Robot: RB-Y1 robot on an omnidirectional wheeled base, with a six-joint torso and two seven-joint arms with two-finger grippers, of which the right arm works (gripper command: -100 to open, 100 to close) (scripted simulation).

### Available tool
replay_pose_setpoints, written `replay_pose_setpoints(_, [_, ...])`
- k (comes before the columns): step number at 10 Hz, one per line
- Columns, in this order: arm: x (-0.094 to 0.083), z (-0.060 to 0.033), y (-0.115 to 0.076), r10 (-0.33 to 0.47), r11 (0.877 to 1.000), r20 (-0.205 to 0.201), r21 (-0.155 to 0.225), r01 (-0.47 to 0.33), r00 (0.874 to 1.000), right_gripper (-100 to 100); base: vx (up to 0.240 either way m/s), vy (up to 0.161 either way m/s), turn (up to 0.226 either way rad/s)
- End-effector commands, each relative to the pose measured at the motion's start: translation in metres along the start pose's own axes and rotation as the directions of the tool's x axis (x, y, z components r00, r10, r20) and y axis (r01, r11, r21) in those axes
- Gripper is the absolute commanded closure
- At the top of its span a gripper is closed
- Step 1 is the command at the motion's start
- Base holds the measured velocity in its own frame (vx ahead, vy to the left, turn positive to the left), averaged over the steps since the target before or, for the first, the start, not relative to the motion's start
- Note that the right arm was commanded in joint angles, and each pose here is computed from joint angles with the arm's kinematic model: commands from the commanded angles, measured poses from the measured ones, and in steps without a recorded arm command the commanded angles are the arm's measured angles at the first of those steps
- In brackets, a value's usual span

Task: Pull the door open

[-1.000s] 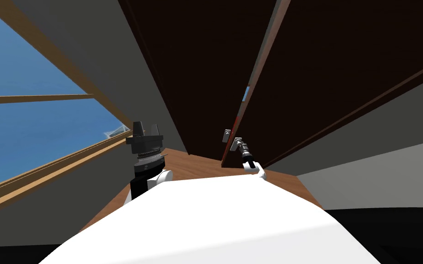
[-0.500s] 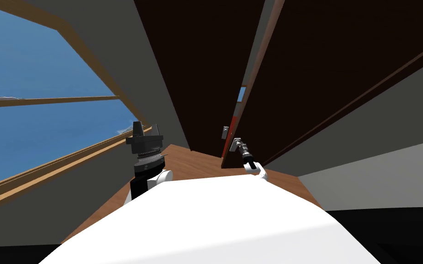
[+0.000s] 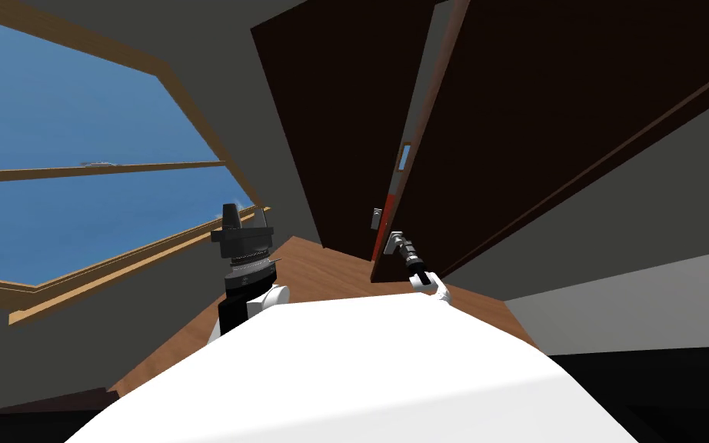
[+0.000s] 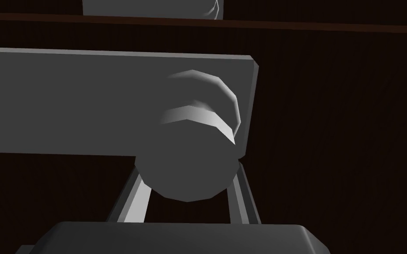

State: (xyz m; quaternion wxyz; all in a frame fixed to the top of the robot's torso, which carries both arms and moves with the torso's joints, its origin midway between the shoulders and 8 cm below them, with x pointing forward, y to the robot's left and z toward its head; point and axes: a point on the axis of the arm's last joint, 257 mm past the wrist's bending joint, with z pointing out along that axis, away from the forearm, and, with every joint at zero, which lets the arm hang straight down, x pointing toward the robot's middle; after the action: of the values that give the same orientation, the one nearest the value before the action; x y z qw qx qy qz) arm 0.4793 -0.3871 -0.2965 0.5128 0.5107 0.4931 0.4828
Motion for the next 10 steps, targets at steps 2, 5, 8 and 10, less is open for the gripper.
replay_pose_setpoints(2, [0.008, -0.0087, 0.000, 0.005, 1.000, -0.047, -0.006, -0.005, 0.999, 100, -0.235, -0.072, 0.125])
replay_pose_setpoints(5, [0.014, -0.0196, 0.000, 0.007, 1.000, -0.095, -0.009, -0.008, 0.995, 100, -0.223, -0.107, 0.129])
replay_pose_setpoints(8, [0.011, -0.0246, 0.002, 0.002, 1.000, -0.107, -0.008, -0.003, 0.994, 100, -0.194, -0.098, 0.075])
replay_pose_setpoints(10, [0.012, -0.0347, -0.001, 0.004, 1.000, -0.140, -0.006, -0.005, 0.990, 100, -0.192, -0.071, 0.140])
